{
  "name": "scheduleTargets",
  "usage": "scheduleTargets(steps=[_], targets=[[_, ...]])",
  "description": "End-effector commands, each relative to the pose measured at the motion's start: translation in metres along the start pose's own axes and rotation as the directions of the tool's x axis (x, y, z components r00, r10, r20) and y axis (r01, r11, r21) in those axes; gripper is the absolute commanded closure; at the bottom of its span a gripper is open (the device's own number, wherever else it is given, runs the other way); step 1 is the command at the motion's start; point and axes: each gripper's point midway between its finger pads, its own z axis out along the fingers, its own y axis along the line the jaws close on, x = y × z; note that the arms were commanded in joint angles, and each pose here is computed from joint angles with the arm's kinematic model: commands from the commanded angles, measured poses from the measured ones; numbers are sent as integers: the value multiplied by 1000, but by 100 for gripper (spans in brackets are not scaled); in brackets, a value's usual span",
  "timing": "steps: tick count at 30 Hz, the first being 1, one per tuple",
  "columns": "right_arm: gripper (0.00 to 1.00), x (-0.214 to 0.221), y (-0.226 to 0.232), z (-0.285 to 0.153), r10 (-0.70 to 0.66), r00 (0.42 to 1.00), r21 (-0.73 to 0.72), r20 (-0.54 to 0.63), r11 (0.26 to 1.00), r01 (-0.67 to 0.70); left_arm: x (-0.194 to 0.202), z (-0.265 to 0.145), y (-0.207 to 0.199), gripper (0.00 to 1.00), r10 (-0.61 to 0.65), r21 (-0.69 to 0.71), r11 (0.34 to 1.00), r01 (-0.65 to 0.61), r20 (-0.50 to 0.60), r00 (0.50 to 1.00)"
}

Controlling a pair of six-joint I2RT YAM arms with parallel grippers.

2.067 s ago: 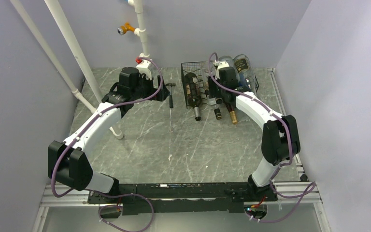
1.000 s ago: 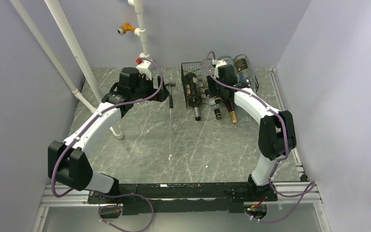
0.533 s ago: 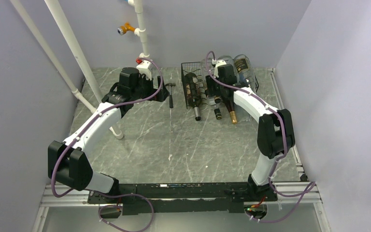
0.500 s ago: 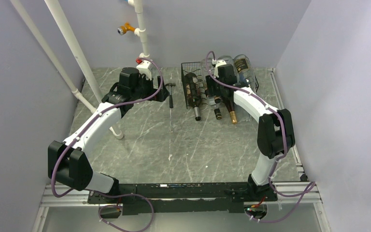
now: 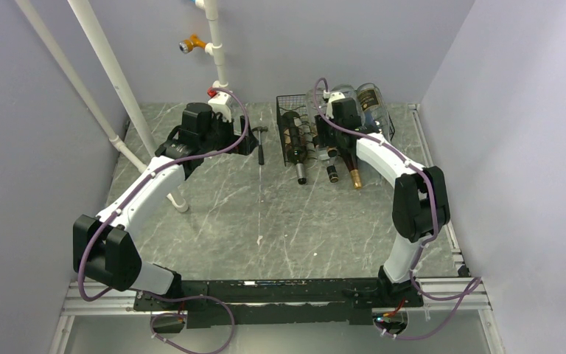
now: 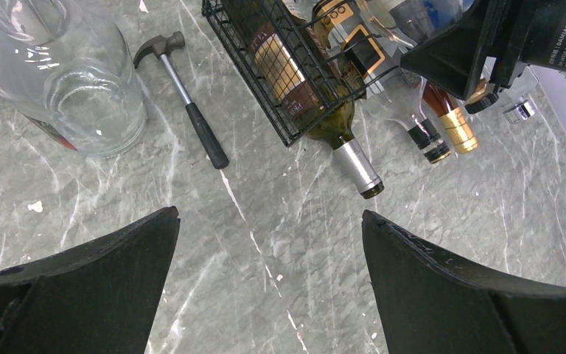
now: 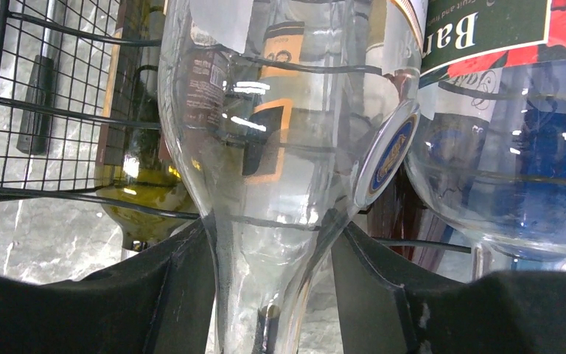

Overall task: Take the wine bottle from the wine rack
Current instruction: Pick up the wine bottle from the wine rack.

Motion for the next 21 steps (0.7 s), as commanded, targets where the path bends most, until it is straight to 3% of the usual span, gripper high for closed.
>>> scheduleTargets(steps=[1, 8, 21], targets=[[98, -32, 0, -29, 2, 996, -19, 87, 1000, 0, -38, -16, -10, 0, 40, 14, 999, -42, 110, 993], [100, -59, 0, -57, 77, 985, -117, 157, 991, -59, -38, -16, -10, 1, 40, 12, 999, -42, 109, 993], [100, -69, 9, -74, 115, 975, -234, 188, 970, -70, -39, -16, -11, 0, 41, 14, 999, -43, 111, 993]])
